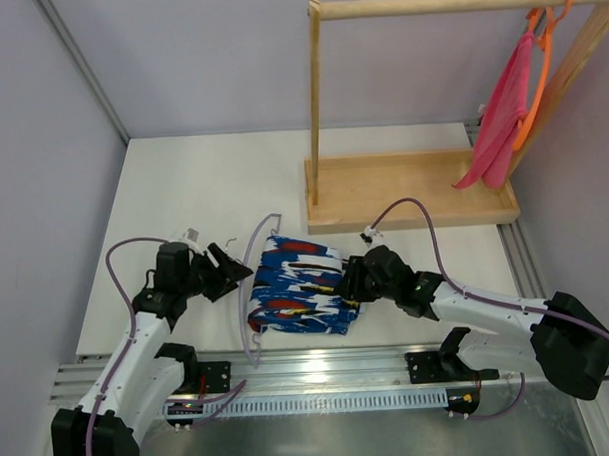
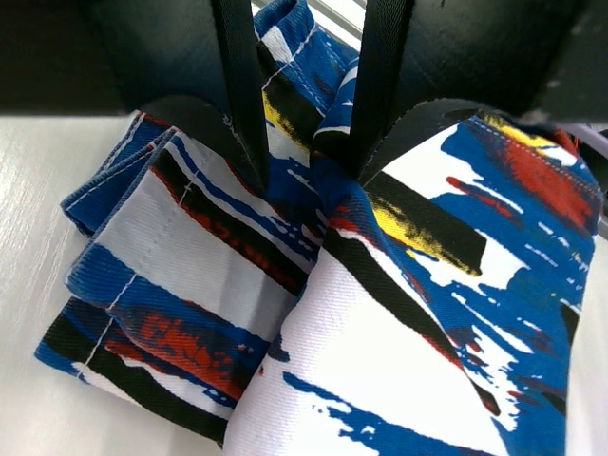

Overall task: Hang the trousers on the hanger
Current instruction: Place trousers on hanger

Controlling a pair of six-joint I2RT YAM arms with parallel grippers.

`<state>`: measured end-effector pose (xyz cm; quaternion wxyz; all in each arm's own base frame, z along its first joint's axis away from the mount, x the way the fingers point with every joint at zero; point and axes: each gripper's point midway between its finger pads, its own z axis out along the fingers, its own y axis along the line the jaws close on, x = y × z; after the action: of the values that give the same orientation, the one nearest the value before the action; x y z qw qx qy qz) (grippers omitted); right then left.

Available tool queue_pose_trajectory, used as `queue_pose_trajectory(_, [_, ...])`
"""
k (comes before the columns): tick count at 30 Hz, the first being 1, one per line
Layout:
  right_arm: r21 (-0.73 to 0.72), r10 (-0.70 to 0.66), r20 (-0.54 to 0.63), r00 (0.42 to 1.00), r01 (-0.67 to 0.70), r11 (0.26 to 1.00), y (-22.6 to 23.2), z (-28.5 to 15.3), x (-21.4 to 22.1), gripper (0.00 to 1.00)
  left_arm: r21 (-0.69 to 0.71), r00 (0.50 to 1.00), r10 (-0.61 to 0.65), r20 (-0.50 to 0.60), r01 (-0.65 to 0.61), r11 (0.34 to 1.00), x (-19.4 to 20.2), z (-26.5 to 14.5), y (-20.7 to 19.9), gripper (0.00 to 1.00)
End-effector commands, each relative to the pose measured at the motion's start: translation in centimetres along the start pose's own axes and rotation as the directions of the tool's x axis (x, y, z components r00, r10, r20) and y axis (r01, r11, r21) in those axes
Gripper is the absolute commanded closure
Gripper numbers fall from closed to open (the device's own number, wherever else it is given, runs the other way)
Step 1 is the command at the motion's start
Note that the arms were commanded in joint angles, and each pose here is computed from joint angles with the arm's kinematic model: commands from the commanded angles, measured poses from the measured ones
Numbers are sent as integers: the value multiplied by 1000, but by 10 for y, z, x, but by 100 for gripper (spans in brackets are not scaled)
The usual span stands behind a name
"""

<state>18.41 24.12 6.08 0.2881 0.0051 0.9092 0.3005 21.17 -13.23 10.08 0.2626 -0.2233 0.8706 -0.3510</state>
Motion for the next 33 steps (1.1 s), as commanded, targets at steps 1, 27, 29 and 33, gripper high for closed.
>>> queue_pose_trajectory(1, [-14,-24,11,1000,24,1000,11,5,-9,59,41,996,35,84,-38,998,-12,-4,-8,33])
queue_pose_trajectory(27, [-134,13,8,1000,-12,991,47,25,-20,45,142,997,72,38,-77,987,-4,-8,-27,51])
queue_pose_trajectory(29, [-156,20,5,1000,-19,988,53,24,-21,46,61,997,50,52,-53,997,-7,-8,-14,55])
queue_pose_trajectory(33, [-199,31,24,999,-26,980,72,19,-30,64,5,990,70,125,-71,997,-23,-16,-12,45])
